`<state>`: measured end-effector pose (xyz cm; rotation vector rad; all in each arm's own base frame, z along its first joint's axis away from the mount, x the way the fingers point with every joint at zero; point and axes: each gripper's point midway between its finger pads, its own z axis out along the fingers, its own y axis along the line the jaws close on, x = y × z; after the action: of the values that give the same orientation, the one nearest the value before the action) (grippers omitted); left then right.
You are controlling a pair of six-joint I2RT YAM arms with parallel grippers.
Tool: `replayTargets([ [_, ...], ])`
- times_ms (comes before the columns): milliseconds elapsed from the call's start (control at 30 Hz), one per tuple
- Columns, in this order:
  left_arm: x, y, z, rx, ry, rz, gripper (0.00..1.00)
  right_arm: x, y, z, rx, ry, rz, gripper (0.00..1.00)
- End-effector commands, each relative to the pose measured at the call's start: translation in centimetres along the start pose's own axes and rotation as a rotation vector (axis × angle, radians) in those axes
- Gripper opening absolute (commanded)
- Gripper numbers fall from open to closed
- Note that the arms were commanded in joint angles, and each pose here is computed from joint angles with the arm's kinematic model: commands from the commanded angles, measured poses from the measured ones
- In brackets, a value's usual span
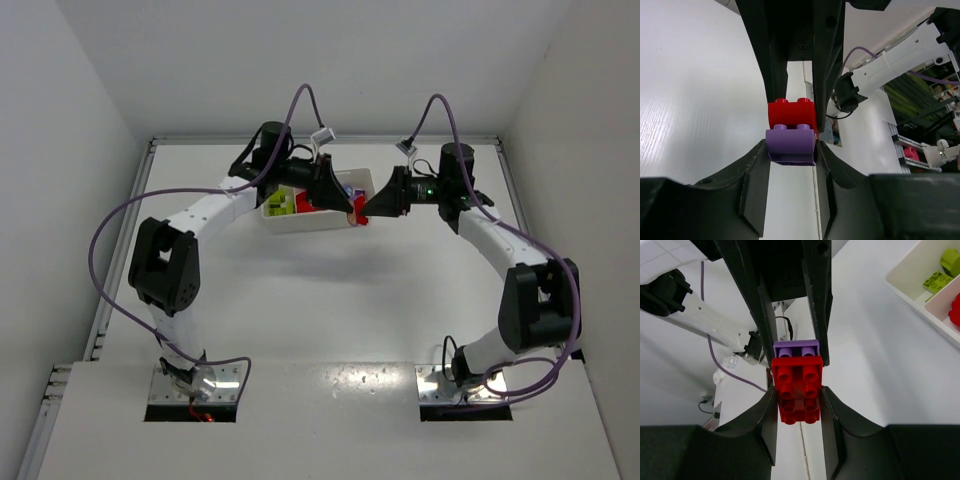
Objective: Sort the legos into containers by color
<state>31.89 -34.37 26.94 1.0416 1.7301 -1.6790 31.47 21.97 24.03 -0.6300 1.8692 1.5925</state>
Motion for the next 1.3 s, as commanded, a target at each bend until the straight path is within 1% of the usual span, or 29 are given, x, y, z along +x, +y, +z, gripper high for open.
replayTargets([
  [0,-0.5,-0.5,0.3,0.022,0.005,0.058,0.29,-2.3,0.9,-0.1,-0.019,-0.027,-0.092,0.00],
  [33,-0.2,-0.6,0.2,0.022,0.007,0.063,0.24,-2.5,0.2,-0.4,0.001,-0.038,-0.083,0.00],
  [67,0.3,-0.4,0.2,0.020,0.013,0.044,0.15,-2.7,0.0,-0.6,0.008,-0.044,-0.082,0.00],
  [167,1.0,-0.8,-0.6,-0.010,0.008,0.052,0.05,-3.6,-1.3,-1.8,0.066,-0.085,-0.088,0.00],
  [233,2.0,0.5,-1.7,-0.085,0.002,0.040,0.05,-3.8,-2.6,-2.8,0.124,-0.118,-0.098,0.00],
  [267,2.0,0.1,-2.0,-0.109,-0.001,0.050,0.03,-3.9,-2.8,-3.3,0.150,-0.127,-0.093,0.00],
  [300,2.1,0.7,-2.6,-0.152,-0.005,0.066,0.03,-4.0,-3.6,-3.4,0.194,-0.141,-0.091,0.00],
  [333,2.0,1.9,-3.4,-0.246,-0.019,0.069,0.03,-4.1,-4.4,-4.1,0.238,-0.155,-0.099,0.00],
  [367,2.1,2.4,-3.8,-0.301,-0.021,0.070,0.02,-4.3,-4.9,-4.6,0.281,-0.170,-0.099,0.00],
  [400,1.6,3.5,-5.1,-0.414,-0.039,0.088,0.02,-4.3,-6.4,-5.1,0.365,-0.187,-0.071,0.00],
  [467,1.1,4.3,-6.1,-0.518,-0.052,0.101,0.00,-4.8,-8.0,-6.2,0.498,-0.219,-0.085,0.00],
  [533,0.1,5.5,-7.7,-0.640,-0.083,0.115,0.00,-4.9,-8.8,-6.6,0.554,-0.233,-0.072,0.00],
  [567,-0.1,6.1,-8.5,-0.686,-0.099,0.095,0.00,-5.1,-9.0,-7.1,0.589,-0.246,-0.073,0.00],
  [633,-1.7,6.7,-9.2,-0.753,-0.174,0.064,0.00,-5.7,-8.7,-7.1,0.584,-0.264,-0.108,0.00],
  [667,-2.4,7.3,-9.8,-0.803,-0.210,0.055,0.00,-5.8,-8.5,-6.9,0.564,-0.278,-0.097,0.00],
  [700,-3.1,7.9,-10.0,-0.825,-0.243,0.060,0.00,-6.4,-8.1,-6.9,0.552,-0.308,-0.135,0.00],
  [733,-3.1,8.0,-9.9,-0.841,-0.250,0.051,0.00,-6.5,-8.0,-6.8,0.538,-0.317,-0.141,0.00],
  [767,-4.1,8.4,-9.9,-0.867,-0.274,0.062,0.00,-6.6,-7.5,-6.4,0.524,-0.327,-0.139,0.00],
  [833,-4.0,9.6,-9.0,-0.861,-0.261,0.055,0.00,-7.2,-6.8,-6.2,0.490,-0.343,-0.154,0.00],
  [867,-4.1,10.6,-8.3,-0.867,-0.244,0.042,0.00,-7.0,-7.1,-6.1,0.492,-0.339,-0.146,0.00],
  [933,-5.0,11.3,-7.9,-0.883,-0.232,0.082,0.00,-6.5,-7.4,-6.1,0.502,-0.320,-0.139,0.00],
  [967,-5.1,12.1,-7.9,-0.899,-0.229,0.087,0.00,-6.2,-7.5,-6.1,0.504,-0.314,-0.126,0.00],
  [1000,-4.1,13.3,-7.1,-0.898,-0.198,0.061,0.00,-6.1,-7.7,-6.5,0.515,-0.312,-0.126,0.00],
  [1033,-5.0,13.6,-7.0,-0.898,-0.199,0.081,0.00,-5.9,-7.8,-6.5,0.516,-0.307,-0.116,0.00],
  [1067,-4.9,14.3,-6.9,-0.909,-0.193,0.072,0.00,-5.9,-7.8,-6.5,0.516,-0.307,-0.116,0.00],
  [1100,-4.9,15.1,-6.7,-0.910,-0.188,0.068,0.02,-6.0,-7.7,-6.5,0.519,-0.302,-0.119,0.00],
  [1133,-4.5,15.4,-5.9,-0.892,-0.171,0.060,0.06,-6.0,-7.5,-6.6,0.521,-0.298,-0.128,0.00],
  [1167,-4.7,16.6,-5.5,-0.892,-0.173,0.047,0.08,-6.0,-7.5,-6.6,0.521,-0.298,-0.128,0.00],
  [1267,-4.1,17.9,-4.4,-0.887,-0.146,0.029,0.13,-6.0,-7.3,-6.7,0.523,-0.295,-0.137,0.00],
])
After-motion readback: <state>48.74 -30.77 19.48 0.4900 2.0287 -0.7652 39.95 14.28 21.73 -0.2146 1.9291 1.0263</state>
